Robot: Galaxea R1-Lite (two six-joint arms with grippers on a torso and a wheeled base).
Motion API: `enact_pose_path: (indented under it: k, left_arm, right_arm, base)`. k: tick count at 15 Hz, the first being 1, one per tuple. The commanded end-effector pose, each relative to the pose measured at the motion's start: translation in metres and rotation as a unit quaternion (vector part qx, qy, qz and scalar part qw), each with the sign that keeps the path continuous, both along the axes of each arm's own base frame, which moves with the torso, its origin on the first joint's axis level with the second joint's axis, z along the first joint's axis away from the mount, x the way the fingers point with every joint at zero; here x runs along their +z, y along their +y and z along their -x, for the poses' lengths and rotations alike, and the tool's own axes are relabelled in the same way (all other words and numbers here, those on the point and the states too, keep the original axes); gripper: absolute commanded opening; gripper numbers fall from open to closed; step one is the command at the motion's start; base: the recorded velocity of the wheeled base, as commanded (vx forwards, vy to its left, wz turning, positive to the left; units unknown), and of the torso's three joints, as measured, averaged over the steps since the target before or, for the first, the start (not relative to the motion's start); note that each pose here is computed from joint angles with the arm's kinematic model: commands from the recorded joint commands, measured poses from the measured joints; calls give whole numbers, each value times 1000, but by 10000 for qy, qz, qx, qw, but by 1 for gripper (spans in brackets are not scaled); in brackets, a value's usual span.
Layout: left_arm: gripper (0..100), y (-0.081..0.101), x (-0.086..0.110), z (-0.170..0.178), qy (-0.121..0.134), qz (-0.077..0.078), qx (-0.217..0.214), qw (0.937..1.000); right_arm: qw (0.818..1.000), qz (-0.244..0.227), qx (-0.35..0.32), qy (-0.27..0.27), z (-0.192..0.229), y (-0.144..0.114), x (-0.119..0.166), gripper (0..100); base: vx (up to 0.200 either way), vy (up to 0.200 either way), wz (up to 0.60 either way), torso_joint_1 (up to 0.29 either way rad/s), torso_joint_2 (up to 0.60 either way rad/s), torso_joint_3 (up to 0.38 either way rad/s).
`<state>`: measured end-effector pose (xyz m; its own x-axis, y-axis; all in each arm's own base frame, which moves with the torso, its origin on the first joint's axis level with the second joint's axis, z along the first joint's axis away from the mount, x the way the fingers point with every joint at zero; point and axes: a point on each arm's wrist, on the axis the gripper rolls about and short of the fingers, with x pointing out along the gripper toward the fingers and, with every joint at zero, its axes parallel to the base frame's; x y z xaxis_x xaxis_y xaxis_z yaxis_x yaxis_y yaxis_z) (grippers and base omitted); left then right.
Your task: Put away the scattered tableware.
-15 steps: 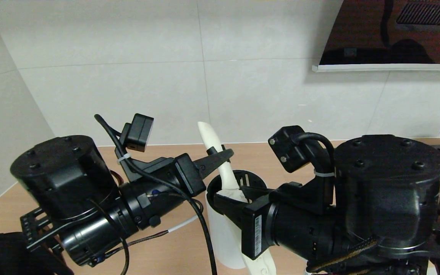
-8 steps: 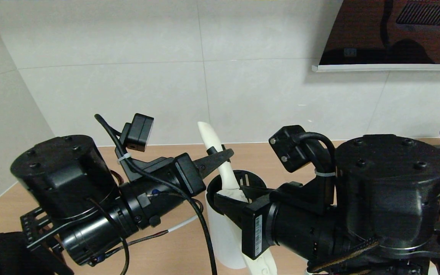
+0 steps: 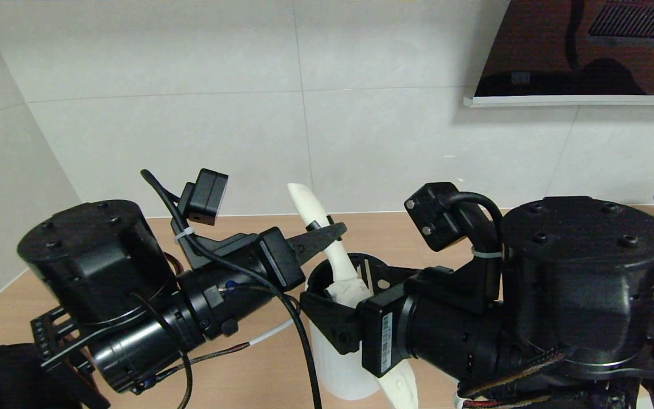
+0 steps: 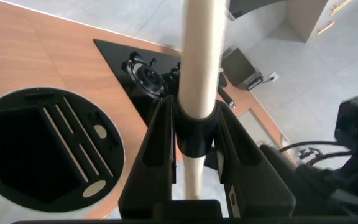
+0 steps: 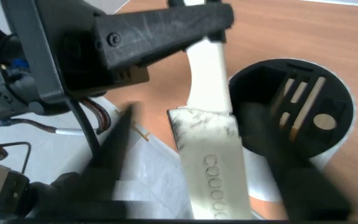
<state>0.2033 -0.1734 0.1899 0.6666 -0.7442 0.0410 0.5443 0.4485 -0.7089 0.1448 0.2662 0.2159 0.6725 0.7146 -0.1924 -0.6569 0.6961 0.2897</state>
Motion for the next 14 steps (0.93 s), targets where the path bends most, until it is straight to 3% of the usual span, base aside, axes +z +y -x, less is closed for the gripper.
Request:
enact_pose_path:
  k: [1, 6, 9, 11, 13, 14]
  left_arm:
    - [0, 0, 2, 0, -31, 33, -2, 10000]
    - [0, 1, 10, 1, -146, 103, 45, 9998]
    - [0, 3, 25, -2, -305, 111, 451, 9985]
    - [0, 9, 42, 1, -381, -267, 1032, 9936]
    - [0, 11, 55, 3, -340, -517, 1378, 9885]
    - [0, 15, 67, 6, -303, -555, 1595, 9852]
  right_arm:
    - [10000, 6, -2, 3, 0, 0, 0, 100]
    - [9991, -171, -383, -115, -13, -18, 13, 100]
    - [9960, -347, -788, -234, -31, -38, 26, 100]
    - [9927, -378, -1115, -280, -45, -51, 29, 100]
    - [9915, -382, -1214, -288, -50, -55, 29, 100]
    - [9907, -380, -1275, -290, -52, -57, 29, 100]
  base:
    - [0, 0, 0, 0, 0, 0]
    - [0, 0, 0, 0, 0, 0]
    - [0, 0, 0, 0, 0, 0]
    - [0, 0, 0, 0, 0, 0]
    - [0, 0, 0, 0, 0, 0]
    - [0, 0, 0, 0, 0, 0]
